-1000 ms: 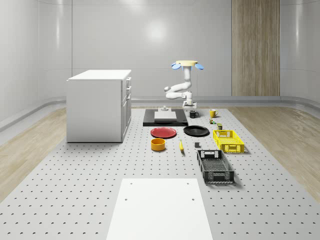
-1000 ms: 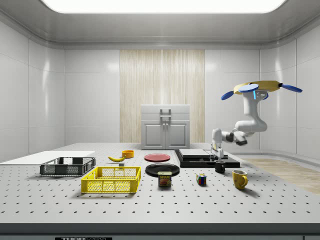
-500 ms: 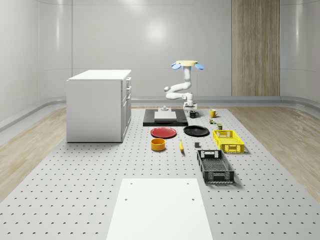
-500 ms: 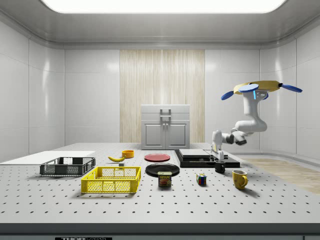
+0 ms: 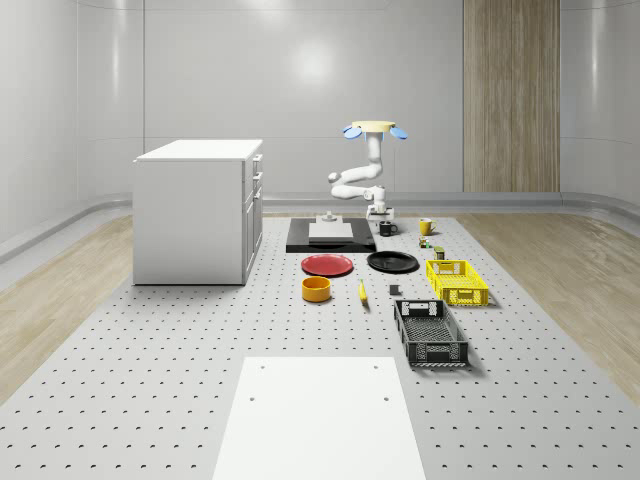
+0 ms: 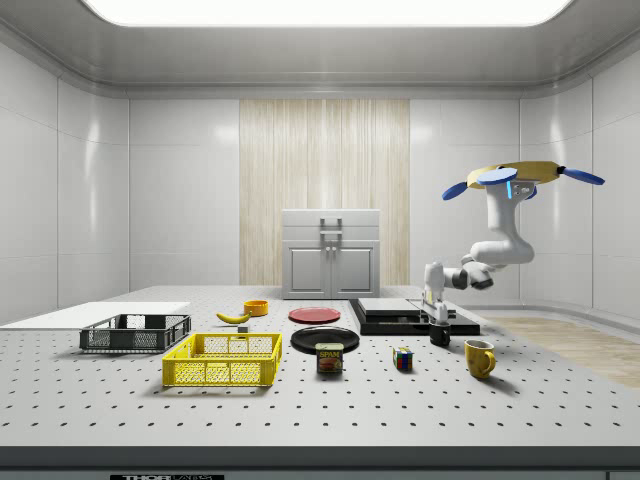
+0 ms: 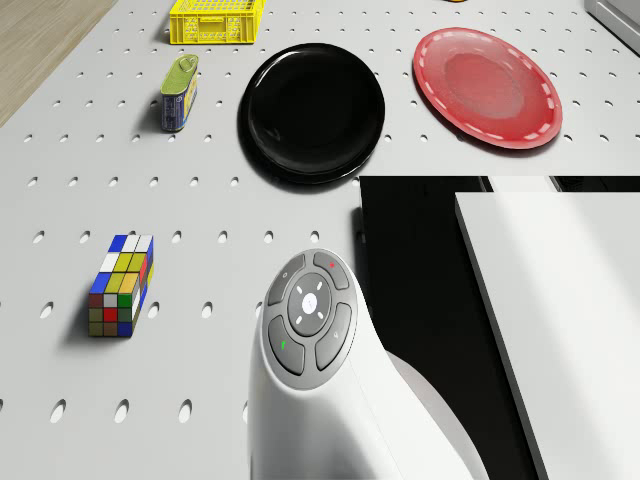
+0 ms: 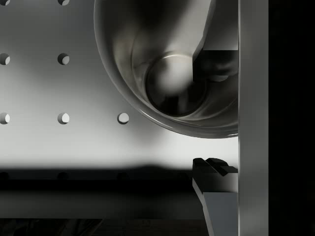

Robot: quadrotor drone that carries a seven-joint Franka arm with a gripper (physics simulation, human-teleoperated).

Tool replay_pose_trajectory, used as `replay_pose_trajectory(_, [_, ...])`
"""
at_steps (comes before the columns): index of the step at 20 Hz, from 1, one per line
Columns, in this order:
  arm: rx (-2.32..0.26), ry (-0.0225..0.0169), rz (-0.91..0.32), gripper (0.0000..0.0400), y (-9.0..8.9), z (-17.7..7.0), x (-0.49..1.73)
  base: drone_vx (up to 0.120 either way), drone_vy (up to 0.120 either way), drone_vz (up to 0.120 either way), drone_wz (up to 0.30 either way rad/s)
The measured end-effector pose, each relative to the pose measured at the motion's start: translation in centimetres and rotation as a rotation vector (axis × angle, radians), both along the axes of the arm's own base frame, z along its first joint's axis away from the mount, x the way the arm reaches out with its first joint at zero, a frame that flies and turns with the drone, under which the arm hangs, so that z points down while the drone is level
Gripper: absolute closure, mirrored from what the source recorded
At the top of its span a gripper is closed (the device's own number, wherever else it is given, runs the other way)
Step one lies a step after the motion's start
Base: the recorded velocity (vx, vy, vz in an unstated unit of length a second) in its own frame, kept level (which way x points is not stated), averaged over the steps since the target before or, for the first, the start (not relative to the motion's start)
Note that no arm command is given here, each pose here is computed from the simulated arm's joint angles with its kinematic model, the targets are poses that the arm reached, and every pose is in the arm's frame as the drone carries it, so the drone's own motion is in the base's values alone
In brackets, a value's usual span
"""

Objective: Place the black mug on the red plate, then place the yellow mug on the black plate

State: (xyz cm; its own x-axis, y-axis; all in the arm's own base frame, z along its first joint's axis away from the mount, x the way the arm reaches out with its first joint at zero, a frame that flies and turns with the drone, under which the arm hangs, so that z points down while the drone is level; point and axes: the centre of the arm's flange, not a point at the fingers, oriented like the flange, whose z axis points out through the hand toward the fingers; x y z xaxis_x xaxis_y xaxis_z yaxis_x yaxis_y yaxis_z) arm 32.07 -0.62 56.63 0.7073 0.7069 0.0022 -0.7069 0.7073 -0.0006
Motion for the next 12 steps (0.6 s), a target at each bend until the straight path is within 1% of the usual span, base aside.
replay_pose_trajectory(3, [0.0, 0.0, 0.0, 0.0251, 0.0, 0.0, 0.0, 0.0, 0.0, 0.0, 0.0])
replay_pose_trajectory(7, [0.0, 0.0, 0.0, 0.0276, 0.0, -0.7, 0.0, 0.0, 0.0, 0.0, 0.0])
replay_pose_trajectory(8, [0.0, 0.0, 0.0, 0.0279, 0.0, -1.1, 0.0, 0.0, 0.0, 0.08, 0.0])
replay_pose_trajectory(12, [0.0, 0.0001, 0.0, 0.0286, 0.0, -2.7, 0.0, 0.0, 0.0, 0.12, 0.0])
